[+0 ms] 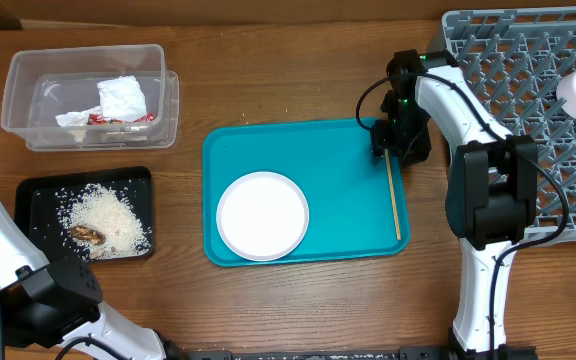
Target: Sort waste into correct bins and load items into the dishwasher
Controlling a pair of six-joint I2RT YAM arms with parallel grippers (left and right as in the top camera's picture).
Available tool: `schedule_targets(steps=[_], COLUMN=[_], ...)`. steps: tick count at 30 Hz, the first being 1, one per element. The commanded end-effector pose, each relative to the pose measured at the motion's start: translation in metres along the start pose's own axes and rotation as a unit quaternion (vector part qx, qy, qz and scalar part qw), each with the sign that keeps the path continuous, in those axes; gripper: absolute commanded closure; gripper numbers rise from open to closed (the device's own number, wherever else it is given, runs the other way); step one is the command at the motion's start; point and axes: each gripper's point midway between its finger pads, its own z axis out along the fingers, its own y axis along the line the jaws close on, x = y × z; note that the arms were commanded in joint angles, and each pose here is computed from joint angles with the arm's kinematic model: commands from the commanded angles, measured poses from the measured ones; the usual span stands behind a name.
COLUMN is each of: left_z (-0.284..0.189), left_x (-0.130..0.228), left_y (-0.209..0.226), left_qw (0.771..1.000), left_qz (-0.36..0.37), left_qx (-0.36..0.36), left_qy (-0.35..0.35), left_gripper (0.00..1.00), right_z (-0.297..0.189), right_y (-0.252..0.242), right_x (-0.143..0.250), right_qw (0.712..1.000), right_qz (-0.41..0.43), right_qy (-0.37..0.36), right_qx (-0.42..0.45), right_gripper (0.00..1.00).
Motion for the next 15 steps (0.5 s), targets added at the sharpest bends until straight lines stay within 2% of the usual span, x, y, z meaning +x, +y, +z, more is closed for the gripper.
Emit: schedule_targets(steps=[1,7,15], left_z=[0.003,0.003,0.003], left_x=[-0.001,-0.001,-0.001], left_y=[0.002,0.002,0.002], left_qw=[1.000,1.000,1.000], left_qz=[-0.004,-0.004,-0.004], left_qx=[-0.008,-0.008,-0.008], left_qy=[-0.007,-0.007,-0.007], left_gripper=[0.00,0.00,0.00], right_z=[0.001,-0.012,-0.042], right_y=[-0.004,-0.028,-0.016], right_x=[-0.002,-0.005,-0.001], right_qw=[1.000,0.993,0.992], right_qz=[0.004,0.076,0.085], right_qy=[-0.005,-0.024,-0.058], right_qx=[0.011,0.082,0.070], right_gripper=[0.43,0.44,0.46])
